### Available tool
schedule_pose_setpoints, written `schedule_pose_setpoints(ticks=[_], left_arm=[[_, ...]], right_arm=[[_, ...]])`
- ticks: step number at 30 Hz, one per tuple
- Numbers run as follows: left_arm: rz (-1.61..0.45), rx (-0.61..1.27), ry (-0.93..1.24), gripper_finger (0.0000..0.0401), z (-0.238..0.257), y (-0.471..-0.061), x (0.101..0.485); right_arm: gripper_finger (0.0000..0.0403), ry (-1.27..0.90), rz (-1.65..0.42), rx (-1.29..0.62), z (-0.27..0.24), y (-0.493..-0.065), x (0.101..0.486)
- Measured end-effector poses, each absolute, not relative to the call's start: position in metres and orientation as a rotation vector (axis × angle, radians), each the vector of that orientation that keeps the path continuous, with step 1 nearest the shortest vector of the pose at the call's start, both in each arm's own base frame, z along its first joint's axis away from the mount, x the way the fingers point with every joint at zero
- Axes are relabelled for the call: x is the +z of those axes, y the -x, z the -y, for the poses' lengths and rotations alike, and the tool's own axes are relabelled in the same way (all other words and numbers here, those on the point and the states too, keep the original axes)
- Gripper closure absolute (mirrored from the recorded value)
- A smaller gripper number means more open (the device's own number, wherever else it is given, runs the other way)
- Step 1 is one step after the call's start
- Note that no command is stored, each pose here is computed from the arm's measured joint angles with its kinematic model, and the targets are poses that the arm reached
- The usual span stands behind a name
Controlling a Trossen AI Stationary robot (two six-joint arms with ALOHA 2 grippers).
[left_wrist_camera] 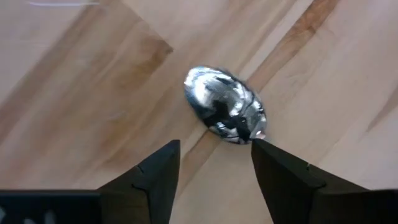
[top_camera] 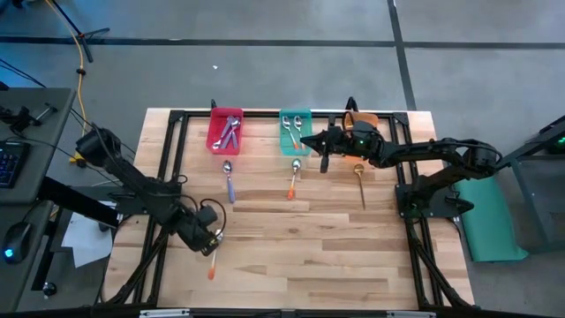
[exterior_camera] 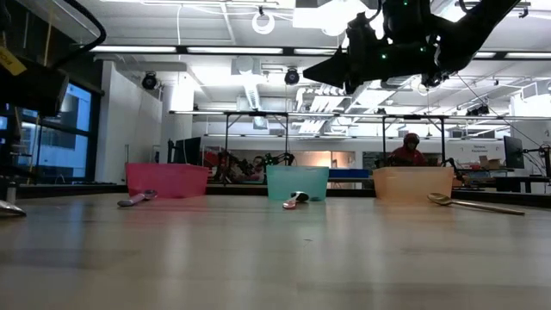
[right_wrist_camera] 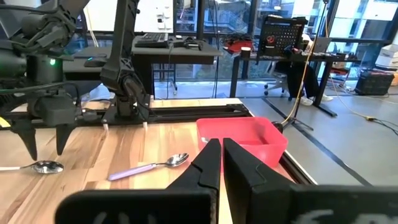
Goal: Sort silverware by color (type)
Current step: Put the orange spoon into the green bin
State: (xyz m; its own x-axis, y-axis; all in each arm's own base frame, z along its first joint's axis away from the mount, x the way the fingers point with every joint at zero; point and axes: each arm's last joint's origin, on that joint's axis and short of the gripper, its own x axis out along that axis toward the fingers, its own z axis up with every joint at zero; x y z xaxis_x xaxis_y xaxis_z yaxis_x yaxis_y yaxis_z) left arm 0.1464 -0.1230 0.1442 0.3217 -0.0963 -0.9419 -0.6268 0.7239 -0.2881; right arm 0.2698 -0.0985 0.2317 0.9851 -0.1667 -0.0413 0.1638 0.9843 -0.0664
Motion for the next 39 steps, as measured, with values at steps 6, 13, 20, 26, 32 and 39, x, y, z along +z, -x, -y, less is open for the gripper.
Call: schedule_pose_setpoints(ticks=[6,13,20,26,32,39], left_arm=[[-1.203,0.408,0.737,0.0203,0.127,-0.15,0.139],[-1.186,0.391,0.711,0.0203,0.131,-0.156,0.132],[-1.167,0.377,0.615,0.0203,0.129,-0.158,0.131],[-1.174,0.394,0.542,0.0203,0.119,-0.159,0.134],[-1.19,0.475,0.474,0.0203,0.118,-0.164,0.159],[-1.212,0.503,0.652,0.0203,0.124,-0.168,0.162]], right_arm=[[0.0402,0.035,-0.053,-0.166,0.098,-0.27,0.231],[0.0402,0.034,-0.059,-0.166,0.098,-0.27,0.23],[0.0402,0.033,-0.059,-0.166,0.098,-0.27,0.23],[0.0402,0.033,-0.059,-0.165,0.098,-0.27,0.23],[0.0402,0.034,-0.066,-0.146,0.093,-0.272,0.229],[0.0402,0.05,-0.068,-0.141,0.092,-0.272,0.229]])
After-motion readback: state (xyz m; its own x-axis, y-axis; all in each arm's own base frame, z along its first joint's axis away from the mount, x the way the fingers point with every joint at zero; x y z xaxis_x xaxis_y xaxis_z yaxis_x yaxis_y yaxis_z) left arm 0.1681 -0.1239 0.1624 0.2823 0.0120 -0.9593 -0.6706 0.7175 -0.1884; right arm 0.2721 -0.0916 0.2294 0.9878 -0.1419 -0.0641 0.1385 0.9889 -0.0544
